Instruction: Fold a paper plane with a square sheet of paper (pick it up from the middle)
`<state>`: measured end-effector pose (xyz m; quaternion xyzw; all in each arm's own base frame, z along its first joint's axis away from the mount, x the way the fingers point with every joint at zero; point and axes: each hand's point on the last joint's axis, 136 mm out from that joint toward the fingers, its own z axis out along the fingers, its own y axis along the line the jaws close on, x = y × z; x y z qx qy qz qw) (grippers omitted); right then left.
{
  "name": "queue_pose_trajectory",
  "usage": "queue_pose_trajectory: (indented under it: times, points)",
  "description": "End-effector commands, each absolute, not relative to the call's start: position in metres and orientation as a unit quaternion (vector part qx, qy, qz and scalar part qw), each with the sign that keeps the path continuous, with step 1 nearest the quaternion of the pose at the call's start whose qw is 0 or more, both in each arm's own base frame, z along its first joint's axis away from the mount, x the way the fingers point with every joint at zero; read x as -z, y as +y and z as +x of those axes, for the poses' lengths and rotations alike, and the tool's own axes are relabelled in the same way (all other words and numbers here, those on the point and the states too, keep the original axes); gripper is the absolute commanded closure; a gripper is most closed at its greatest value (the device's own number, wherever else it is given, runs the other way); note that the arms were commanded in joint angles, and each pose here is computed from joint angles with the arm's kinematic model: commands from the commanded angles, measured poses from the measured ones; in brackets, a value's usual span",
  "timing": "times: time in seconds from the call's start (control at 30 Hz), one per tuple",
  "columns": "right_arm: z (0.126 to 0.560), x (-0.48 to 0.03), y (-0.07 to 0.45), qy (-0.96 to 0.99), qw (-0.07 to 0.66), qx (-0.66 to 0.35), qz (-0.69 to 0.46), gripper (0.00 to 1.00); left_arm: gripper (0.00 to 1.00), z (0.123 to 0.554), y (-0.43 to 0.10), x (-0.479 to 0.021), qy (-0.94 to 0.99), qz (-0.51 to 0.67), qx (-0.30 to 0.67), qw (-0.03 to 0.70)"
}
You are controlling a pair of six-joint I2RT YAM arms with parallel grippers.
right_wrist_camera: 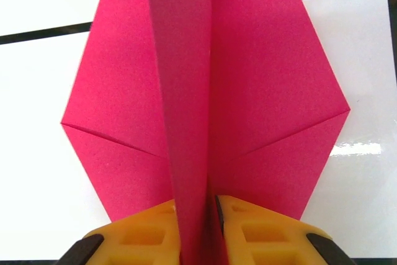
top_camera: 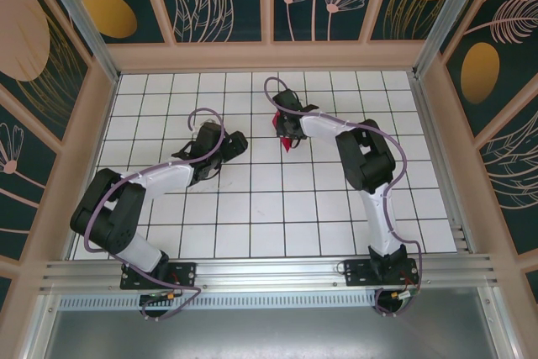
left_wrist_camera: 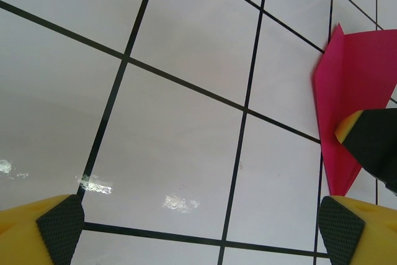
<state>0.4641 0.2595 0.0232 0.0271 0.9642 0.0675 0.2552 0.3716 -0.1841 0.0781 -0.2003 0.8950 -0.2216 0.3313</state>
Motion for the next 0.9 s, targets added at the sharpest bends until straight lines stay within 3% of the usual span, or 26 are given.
queue_pose_trajectory:
  times: [0.0,0.3,0.4,0.5,0.63,0.87]
  points:
    - [0.461,-0.009,0.259,0.967,0.244,-0.061,0.033,0.83,0.01,0.369,-0.18,-0.068,0.903,-0.197,0.206,0.323]
    - [0.444,0.025,0.255,0.976,0.213,-0.043,0.026,0.86,0.01,0.37,-0.178,-0.072,0.903,-0.195,0.2,0.328]
    - [0.45,0.01,0.257,0.974,0.222,-0.044,0.021,0.84,0.02,0.373,-0.175,-0.075,0.903,-0.194,0.19,0.333]
    - [0.466,-0.036,0.266,0.963,0.261,-0.063,0.017,0.76,0.01,0.378,-0.173,-0.082,0.902,-0.193,0.179,0.342]
    - [0.478,-0.1,0.275,0.946,0.309,-0.094,0.013,0.53,0.02,0.389,-0.166,-0.099,0.896,-0.193,0.165,0.364]
    - [0.48,-0.185,0.261,0.913,0.385,-0.135,0.021,0.31,0.01,0.412,-0.131,-0.144,0.873,-0.201,0.115,0.429]
